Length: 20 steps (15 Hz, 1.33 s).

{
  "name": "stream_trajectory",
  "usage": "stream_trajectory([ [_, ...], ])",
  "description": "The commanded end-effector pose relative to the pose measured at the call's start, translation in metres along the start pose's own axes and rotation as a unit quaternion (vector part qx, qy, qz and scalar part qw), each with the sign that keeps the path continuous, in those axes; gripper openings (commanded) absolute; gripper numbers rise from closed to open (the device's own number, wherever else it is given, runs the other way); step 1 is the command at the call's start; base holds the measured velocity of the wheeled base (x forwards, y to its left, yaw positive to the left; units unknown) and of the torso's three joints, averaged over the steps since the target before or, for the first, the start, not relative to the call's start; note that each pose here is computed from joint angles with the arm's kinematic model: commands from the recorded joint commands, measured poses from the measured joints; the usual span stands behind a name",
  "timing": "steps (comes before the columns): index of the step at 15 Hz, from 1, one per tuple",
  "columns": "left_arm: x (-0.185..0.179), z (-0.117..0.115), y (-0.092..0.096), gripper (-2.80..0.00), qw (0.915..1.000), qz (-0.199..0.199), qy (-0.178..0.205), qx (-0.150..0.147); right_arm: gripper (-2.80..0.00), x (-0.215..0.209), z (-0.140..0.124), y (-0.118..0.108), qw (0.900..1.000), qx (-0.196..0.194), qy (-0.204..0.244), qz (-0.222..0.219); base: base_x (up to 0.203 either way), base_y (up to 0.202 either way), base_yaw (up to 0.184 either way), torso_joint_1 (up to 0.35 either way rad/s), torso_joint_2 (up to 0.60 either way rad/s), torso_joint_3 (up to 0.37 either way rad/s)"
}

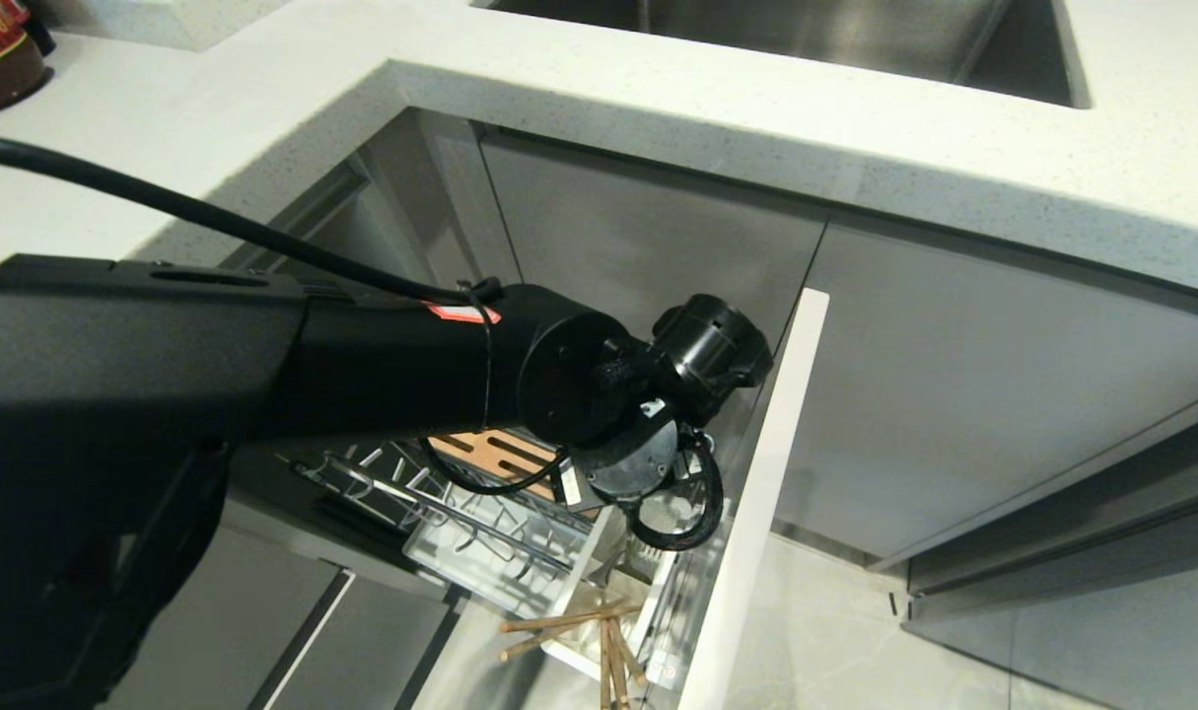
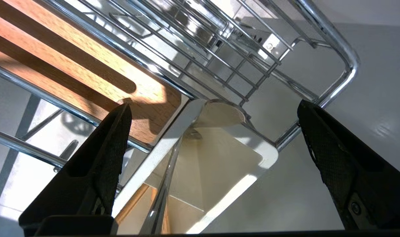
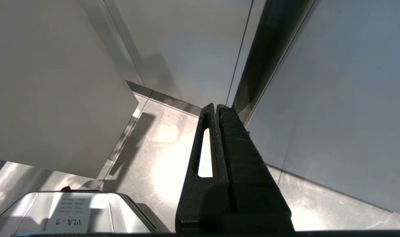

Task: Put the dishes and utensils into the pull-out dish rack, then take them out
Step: Take the spoon out of the cupboard

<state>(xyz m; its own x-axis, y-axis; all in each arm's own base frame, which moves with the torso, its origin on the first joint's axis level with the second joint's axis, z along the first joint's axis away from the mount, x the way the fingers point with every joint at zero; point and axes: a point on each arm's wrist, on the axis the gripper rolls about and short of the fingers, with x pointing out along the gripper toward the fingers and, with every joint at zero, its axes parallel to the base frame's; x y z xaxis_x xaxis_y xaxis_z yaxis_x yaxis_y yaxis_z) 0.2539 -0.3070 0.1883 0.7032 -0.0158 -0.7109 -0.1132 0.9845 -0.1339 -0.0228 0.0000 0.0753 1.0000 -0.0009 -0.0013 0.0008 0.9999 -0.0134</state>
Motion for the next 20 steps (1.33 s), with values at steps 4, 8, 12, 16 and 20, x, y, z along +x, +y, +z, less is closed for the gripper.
stream_trajectory([
  [4,0.004,-0.002,-0.001,0.00,1.0000,0.007,0.001,0.000,-2.80,0.000,0.000,0.000,1.000,0.000,0.000,0.000,0.000,0.000,0.000,0.000,0.00,0.000],
  [8,0.013,-0.005,-0.003,0.00,0.9999,0.013,0.004,0.003,-2.80,0.000,0.000,0.000,1.000,0.000,0.000,0.000,0.000,0.000,0.000,0.000,0.00,0.000],
  [12,0.014,-0.003,-0.004,0.00,0.9997,0.019,-0.017,-0.003,-2.80,0.000,0.000,0.000,1.000,0.000,0.000,0.000,0.000,0.000,0.000,0.000,0.00,0.000],
  [16,0.017,-0.004,-0.005,-2.80,0.9992,0.027,-0.028,-0.003,-2.80,0.000,0.000,0.000,1.000,0.000,0.000,0.000,0.000,0.000,0.000,0.000,0.00,0.000],
  [20,0.017,-0.003,-0.006,-2.80,0.9989,0.029,-0.035,-0.005,-2.80,0.000,0.000,0.000,1.000,0.000,0.000,0.000,0.000,0.000,0.000,0.000,0.00,0.000],
])
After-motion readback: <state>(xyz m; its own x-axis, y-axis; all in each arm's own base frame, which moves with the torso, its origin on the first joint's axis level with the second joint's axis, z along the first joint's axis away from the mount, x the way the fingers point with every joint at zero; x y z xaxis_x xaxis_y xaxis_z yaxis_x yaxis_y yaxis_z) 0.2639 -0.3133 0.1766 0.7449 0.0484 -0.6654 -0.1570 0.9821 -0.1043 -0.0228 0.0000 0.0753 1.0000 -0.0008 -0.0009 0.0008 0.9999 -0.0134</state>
